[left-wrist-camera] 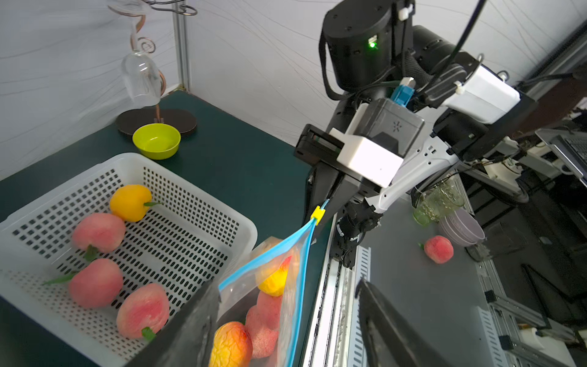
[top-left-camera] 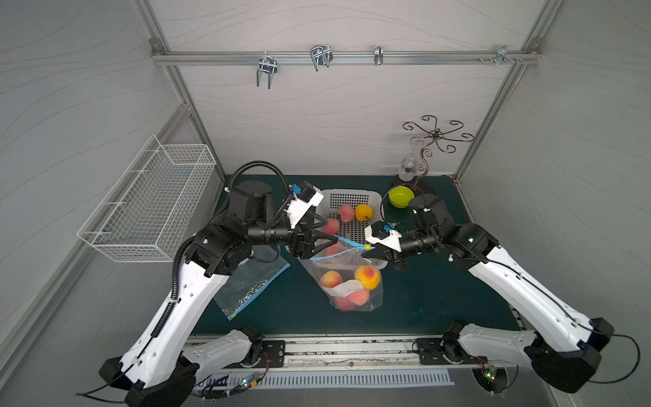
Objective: Place the peach in a zip-top bag and seal the zipper
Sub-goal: Place the zipper food storage bag at the center of the board.
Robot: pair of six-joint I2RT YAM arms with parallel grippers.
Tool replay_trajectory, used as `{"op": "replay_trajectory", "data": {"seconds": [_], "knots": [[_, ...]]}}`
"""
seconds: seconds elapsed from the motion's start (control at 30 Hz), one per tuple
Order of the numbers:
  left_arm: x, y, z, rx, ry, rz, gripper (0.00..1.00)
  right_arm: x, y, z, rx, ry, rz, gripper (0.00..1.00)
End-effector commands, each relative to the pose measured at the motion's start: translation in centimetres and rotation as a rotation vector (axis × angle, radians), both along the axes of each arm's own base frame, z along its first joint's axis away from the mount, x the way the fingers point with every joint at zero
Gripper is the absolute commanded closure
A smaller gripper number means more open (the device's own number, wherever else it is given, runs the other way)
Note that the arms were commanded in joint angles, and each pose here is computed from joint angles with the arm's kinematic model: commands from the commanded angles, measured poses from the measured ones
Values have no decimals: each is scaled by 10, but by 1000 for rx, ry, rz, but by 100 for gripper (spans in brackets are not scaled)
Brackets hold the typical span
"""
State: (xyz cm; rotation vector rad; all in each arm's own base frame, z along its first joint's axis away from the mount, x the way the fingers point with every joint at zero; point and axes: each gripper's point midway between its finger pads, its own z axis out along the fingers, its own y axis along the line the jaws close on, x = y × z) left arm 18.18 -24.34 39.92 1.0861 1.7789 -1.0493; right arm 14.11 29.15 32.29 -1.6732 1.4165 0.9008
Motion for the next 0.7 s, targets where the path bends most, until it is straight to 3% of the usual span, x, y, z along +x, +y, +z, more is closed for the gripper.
{"op": "replay_trajectory", "data": {"seconds": [0.0, 0.17, 0.33, 0.67], "knots": [[-8, -16, 0, 28, -146, -132, 29, -7, 1, 4, 31, -9, 52, 100], [-13, -34, -13, 55, -234, -237, 23, -10, 6, 10, 56, 7, 88, 100], [-7, -47, -17, 69, -223, -262, 36, -9, 8, 12, 58, 9, 94, 100], [-5, -69, -24, 52, -201, -297, 53, -7, 13, 8, 43, 6, 88, 100]]}}
